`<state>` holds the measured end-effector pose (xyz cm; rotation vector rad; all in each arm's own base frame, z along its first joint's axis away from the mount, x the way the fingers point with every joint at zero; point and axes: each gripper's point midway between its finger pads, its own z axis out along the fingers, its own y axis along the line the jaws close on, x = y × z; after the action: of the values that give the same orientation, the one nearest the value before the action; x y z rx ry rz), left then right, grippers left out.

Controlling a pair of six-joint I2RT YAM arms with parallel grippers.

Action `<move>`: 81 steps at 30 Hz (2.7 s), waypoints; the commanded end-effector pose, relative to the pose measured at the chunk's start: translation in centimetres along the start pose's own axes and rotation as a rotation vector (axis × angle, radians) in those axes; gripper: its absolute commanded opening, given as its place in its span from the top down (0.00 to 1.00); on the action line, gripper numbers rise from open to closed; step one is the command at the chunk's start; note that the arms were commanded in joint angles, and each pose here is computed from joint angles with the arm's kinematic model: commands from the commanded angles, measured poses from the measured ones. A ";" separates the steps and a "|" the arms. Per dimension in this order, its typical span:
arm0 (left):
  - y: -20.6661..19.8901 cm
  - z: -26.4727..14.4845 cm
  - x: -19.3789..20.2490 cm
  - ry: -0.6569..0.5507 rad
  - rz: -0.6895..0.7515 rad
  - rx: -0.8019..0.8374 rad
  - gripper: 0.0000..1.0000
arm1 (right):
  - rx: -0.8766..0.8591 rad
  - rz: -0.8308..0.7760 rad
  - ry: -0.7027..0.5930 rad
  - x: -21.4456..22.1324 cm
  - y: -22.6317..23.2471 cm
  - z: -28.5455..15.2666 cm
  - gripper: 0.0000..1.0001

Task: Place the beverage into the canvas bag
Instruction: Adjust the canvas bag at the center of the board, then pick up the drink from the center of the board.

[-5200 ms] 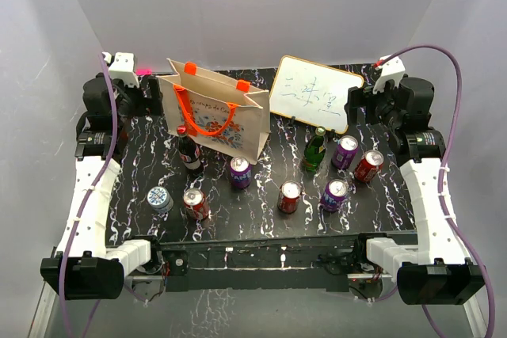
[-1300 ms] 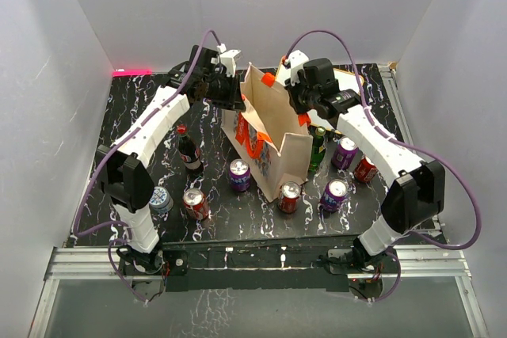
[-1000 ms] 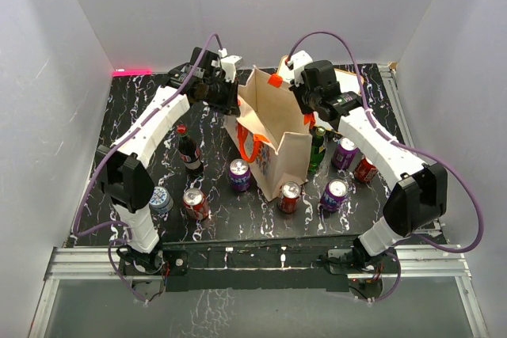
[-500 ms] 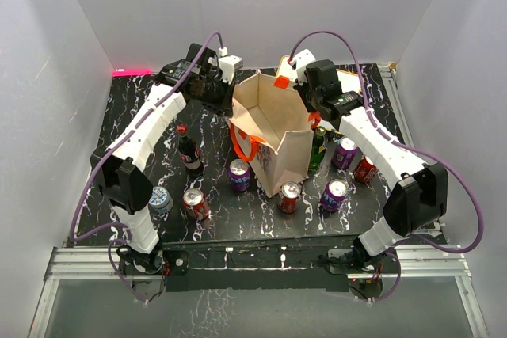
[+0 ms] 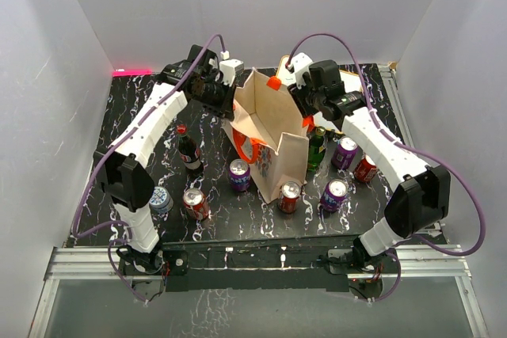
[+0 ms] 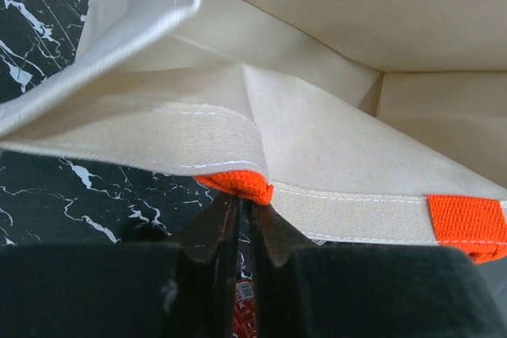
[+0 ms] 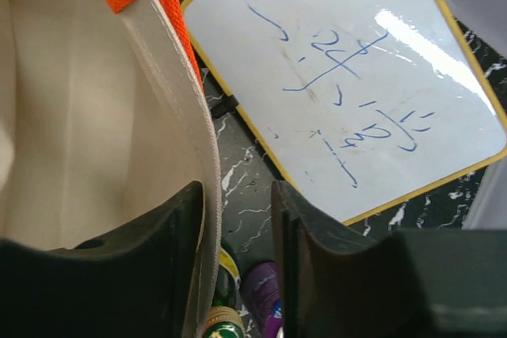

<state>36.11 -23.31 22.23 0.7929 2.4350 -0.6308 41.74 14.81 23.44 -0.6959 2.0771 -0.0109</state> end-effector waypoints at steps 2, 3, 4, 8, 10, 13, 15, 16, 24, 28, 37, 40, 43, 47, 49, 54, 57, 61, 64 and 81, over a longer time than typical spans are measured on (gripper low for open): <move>-0.4 0.3 -0.5 -0.021 -0.036 0.031 1.00 | -0.075 -0.021 -0.080 -2.7 0.5 -2.6 0.46; -0.6 0.3 -0.5 -0.023 -0.039 0.040 1.00 | -0.080 -0.022 -0.088 -3.0 0.5 -3.0 0.41; -0.6 0.4 -0.6 -0.025 -0.041 0.047 1.00 | -0.086 -0.024 -0.099 -3.4 0.6 -3.4 0.36; -0.6 0.5 -0.8 -0.035 -0.038 0.046 1.00 | -0.086 -0.028 -0.156 -4.8 0.3 -6.1 0.15; -0.5 0.5 -1.0 -0.044 -0.039 0.044 1.00 | -0.088 -0.042 -0.174 -4.9 0.3 -7.7 0.12; -0.2 0.7 -1.4 -0.060 -0.047 0.029 1.00 | -0.086 -0.089 -0.172 -3.6 0.4 -9.0 0.11; 0.1 0.8 -1.6 -0.066 -0.052 0.013 1.00 | -0.085 -0.093 -0.167 -2.6 0.2 -9.7 0.11; 0.2 0.9 -1.6 -0.066 -0.054 0.005 1.00 | -0.094 -0.088 -0.176 -2.5 0.1 -10.2 0.10; 0.4 1.5 -2.1 -0.094 -0.061 0.007 1.00 | -0.329 -0.061 -0.206 -1.2 2.7 -13.6 0.10; 0.0 1.3 -2.4 -0.106 -0.061 0.025 1.00 | -0.295 -0.049 -0.148 3.9 1.6 -14.4 0.09; -0.4 1.1 -2.4 -0.120 -0.064 0.042 1.00 | -0.417 -0.071 0.044 13.0 4.1 -14.6 0.08; -0.4 1.2 -2.2 -0.118 -0.065 0.046 1.00 | -0.438 -0.088 0.105 14.8 4.7 -14.7 0.05; -0.3 1.2 -2.0 -0.118 -0.060 0.038 1.00 | -0.445 -0.113 0.168 16.9 5.2 -14.2 0.03; -0.3 1.2 -1.9 -0.117 -0.059 0.040 1.00 | -0.438 -0.169 0.225 19.1 5.9 -13.1 0.02; -0.3 1.1 -1.9 -0.118 -0.058 0.039 1.00 | -0.440 -0.190 0.252 20.0 6.2 -12.7 0.02; -0.2 0.9 -2.0 -0.125 -0.052 0.029 1.00 | -0.415 -0.219 0.310 22.1 6.2 -11.7 0.02; -0.3 0.8 -1.9 -0.124 -0.051 0.029 1.00 | -0.417 -0.217 0.323 22.9 6.5 -11.4 0.05; -0.2 0.5 -1.8 -0.130 -0.040 0.020 1.00 | -0.416 -0.211 0.315 22.8 6.5 -11.3 0.12; -0.2 0.4 -1.8 -0.132 -0.035 0.012 1.00 | -0.424 -0.217 0.307 22.7 6.7 -11.2 0.15; 0.0 0.4 -1.6 -0.128 -0.027 0.007 1.00 | -0.468 -0.236 0.310 23.2 7.3 -10.7 0.16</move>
<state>38.19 -24.75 21.38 0.6924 2.3596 -0.6860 19.26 6.66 9.82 -1.2677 2.3579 0.2630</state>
